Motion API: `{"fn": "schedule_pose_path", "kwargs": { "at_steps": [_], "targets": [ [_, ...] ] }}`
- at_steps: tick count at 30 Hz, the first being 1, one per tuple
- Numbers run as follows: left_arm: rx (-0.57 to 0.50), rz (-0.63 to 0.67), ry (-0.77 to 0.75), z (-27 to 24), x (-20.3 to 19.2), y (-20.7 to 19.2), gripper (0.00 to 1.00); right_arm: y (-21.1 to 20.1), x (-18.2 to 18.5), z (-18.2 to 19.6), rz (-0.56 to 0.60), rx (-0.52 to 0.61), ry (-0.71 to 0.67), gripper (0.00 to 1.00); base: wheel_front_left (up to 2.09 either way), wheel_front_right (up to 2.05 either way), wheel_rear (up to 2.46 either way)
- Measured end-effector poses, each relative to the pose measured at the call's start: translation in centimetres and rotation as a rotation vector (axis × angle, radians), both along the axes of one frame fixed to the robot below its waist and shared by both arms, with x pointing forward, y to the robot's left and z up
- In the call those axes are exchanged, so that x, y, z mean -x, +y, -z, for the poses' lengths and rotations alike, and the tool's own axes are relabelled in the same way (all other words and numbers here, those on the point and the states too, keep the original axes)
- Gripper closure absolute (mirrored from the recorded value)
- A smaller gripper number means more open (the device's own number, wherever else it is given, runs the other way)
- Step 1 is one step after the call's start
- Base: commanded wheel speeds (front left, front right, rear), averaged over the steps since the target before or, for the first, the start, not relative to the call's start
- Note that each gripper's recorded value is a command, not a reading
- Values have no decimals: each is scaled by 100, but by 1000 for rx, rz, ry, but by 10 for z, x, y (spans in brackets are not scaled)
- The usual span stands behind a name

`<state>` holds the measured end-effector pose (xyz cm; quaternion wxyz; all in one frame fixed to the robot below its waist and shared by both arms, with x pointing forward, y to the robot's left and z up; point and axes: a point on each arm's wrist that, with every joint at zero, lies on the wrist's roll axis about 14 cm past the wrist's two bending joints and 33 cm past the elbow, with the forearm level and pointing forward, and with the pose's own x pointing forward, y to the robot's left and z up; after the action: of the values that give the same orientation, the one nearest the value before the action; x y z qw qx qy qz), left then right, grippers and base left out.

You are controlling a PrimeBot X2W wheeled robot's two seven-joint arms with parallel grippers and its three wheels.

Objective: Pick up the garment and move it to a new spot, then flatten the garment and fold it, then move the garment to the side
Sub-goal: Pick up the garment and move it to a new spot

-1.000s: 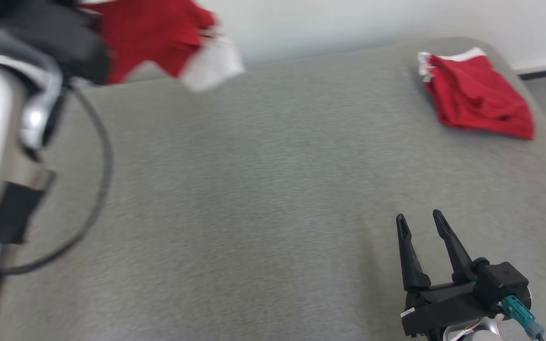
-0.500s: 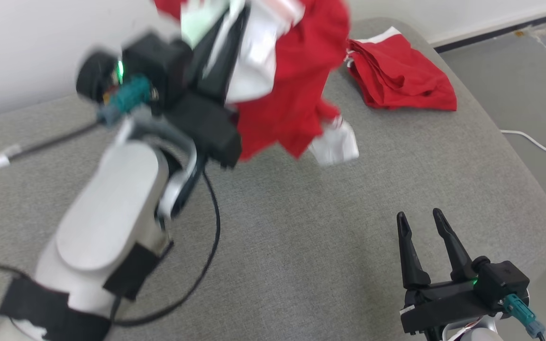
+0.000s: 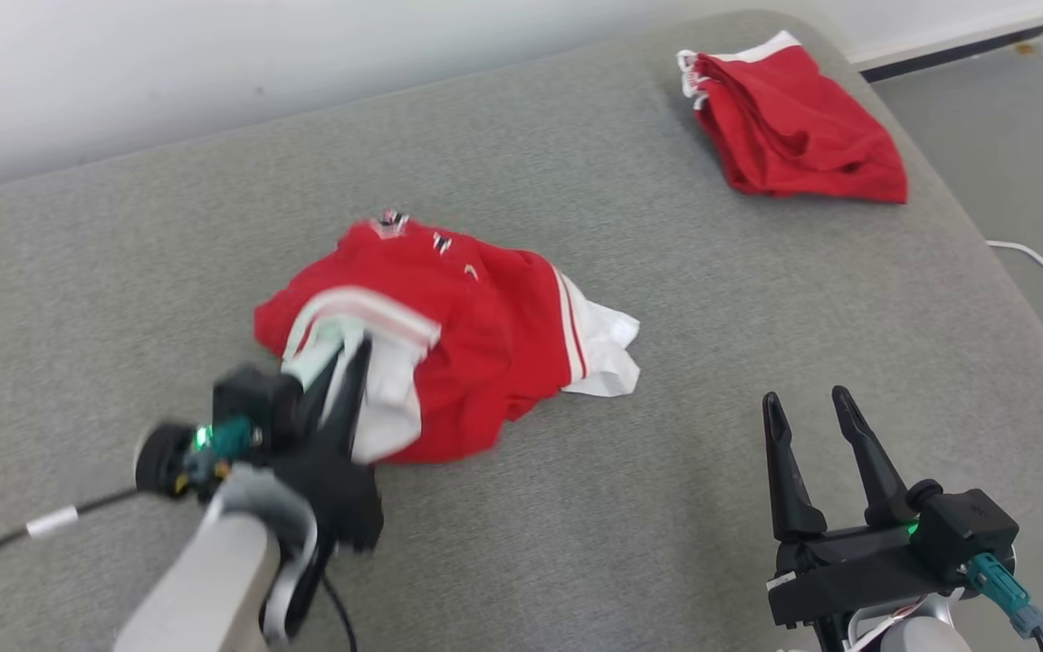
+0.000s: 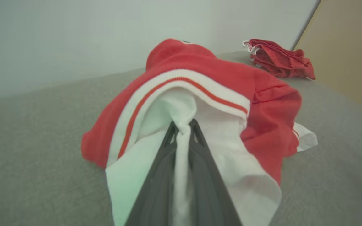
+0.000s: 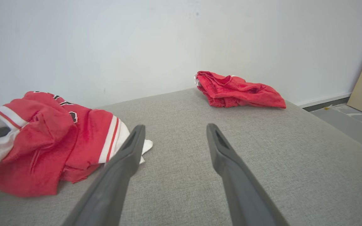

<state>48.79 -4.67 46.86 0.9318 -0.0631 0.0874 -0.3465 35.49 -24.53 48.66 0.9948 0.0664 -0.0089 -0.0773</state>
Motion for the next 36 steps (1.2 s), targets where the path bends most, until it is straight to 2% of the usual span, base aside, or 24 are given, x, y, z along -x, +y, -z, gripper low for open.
{"fn": "schedule_pose_path", "kwargs": {
  "at_steps": [3, 4, 5, 15, 24, 36],
  "targets": [
    [-28, -19, 40, 20, 10, 12, 100, 6, -5, 0, -21, 3, -2, 0, 0, 0, 0],
    [-29, -26, 40, 21, 11, 15, 55, 8, -7, 0, -28, 5, -3, 0, 0, 0, 0],
    [-21, -33, 32, 19, 12, 17, 0, 10, -9, 0, -34, 7, -4, 0, 0, 0, 0],
    [85, -130, -164, -46, 9, 44, 0, 24, -17, -8, -85, 28, -32, 0, 0, 0, 0],
    [56, -362, -306, -85, 21, 134, 0, 45, -23, -25, -149, 21, -82, 0, 0, 0, 0],
    [23, -586, -392, -103, 74, 223, 0, 70, -22, -34, -222, 9, -103, 0, 0, 0, 0]
  ]
}}
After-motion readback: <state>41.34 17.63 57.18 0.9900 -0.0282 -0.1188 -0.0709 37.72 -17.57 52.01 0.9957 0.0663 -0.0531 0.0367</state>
